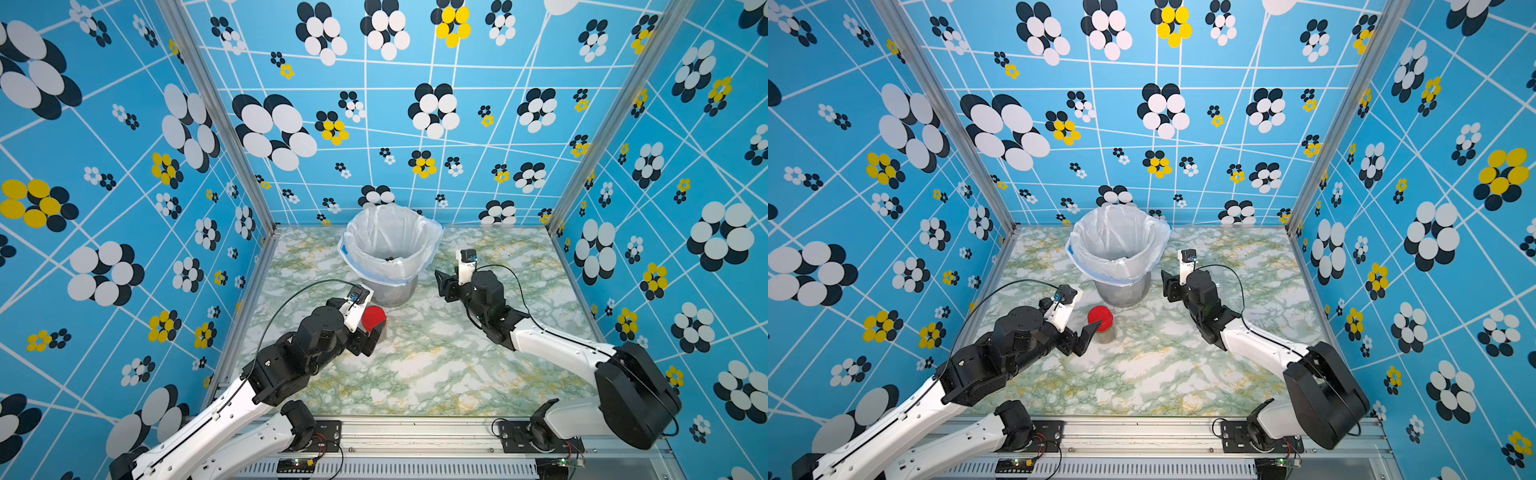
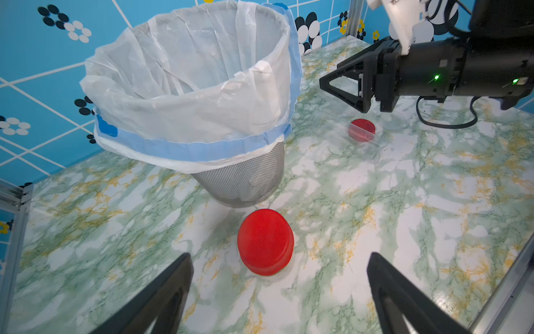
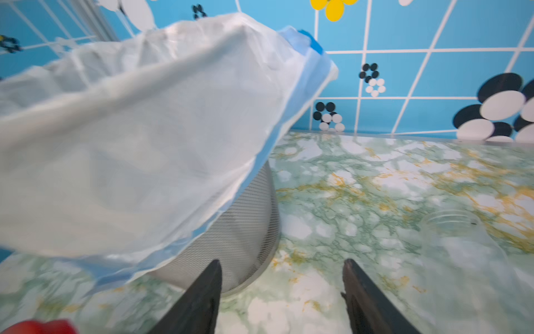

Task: Empty moldy mung beans from jars
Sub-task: Place the jar at the center of the board, then pick up the jar from the center of the board.

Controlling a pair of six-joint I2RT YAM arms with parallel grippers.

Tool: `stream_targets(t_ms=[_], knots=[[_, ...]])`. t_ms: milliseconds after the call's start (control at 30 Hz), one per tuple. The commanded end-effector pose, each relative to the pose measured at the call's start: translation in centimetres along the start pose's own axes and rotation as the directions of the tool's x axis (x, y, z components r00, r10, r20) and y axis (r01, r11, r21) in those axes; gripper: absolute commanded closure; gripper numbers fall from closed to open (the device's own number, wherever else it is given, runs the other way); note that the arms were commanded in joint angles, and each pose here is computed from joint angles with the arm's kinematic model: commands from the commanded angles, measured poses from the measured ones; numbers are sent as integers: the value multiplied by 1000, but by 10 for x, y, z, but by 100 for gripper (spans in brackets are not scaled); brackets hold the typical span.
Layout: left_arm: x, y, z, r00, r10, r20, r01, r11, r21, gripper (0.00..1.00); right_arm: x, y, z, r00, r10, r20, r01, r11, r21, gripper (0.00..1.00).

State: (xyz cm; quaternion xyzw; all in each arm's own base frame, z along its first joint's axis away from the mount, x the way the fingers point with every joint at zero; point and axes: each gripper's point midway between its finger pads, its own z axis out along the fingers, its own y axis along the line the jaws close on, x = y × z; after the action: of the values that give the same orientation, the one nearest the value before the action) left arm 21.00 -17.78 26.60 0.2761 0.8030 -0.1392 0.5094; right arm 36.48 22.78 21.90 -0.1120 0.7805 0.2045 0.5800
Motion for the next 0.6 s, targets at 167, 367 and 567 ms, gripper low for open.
stream_targets(t_ms=[167,367,567], knots=[[53,4,5,992,-108,-73,106,994,-30,2,18,59,-54,993,-14,-117,-21,956,-292,15],[70,-2,25,967,-255,5,255,967,0,2,38,80,-46,986,18,-166,-72,944,-322,15],[100,-8,47,957,-284,55,283,959,31,3,16,90,-45,989,56,-135,-100,932,-349,14]])
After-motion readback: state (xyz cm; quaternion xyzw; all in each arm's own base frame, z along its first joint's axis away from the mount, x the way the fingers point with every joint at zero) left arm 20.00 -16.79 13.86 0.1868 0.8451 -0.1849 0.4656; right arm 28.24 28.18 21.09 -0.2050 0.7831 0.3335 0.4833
